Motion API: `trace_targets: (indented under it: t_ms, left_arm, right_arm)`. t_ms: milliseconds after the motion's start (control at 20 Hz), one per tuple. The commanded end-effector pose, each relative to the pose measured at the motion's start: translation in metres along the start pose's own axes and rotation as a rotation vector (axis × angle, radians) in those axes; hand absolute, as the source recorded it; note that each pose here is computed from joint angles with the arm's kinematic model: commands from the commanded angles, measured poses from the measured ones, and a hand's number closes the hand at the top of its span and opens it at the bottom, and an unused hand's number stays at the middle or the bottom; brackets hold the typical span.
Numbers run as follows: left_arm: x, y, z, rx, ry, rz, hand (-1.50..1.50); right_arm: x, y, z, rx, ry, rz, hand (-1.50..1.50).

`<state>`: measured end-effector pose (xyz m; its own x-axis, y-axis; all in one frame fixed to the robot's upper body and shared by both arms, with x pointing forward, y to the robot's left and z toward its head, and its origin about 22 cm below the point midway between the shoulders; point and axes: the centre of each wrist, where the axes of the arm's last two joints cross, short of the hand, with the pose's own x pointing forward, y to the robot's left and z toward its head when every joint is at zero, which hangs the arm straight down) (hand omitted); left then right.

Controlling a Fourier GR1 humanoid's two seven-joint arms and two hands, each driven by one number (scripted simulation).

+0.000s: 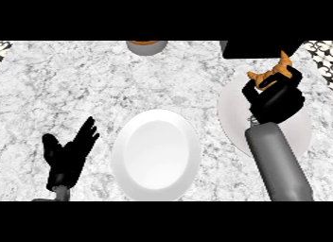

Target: Pick the croissant from the plate and place it in the plate

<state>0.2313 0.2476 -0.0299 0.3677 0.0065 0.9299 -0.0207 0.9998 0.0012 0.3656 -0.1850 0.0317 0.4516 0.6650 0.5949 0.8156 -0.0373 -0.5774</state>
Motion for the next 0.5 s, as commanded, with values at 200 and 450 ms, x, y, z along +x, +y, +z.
trace_targets:
  t_ms: [200,450]
  left_arm:
    - [0.001,-0.015,-0.005,-0.015,-0.007,-0.019,0.00]
    - [-0.007,-0.008,0.003,-0.033,-0.011,-0.004,0.00]
  right_arm:
    - [-0.048,0.004,-0.022,-0.088,0.204,-0.038,1.50]
    - [-0.108,0.012,-0.028,0.127,0.428,0.176,-1.50]
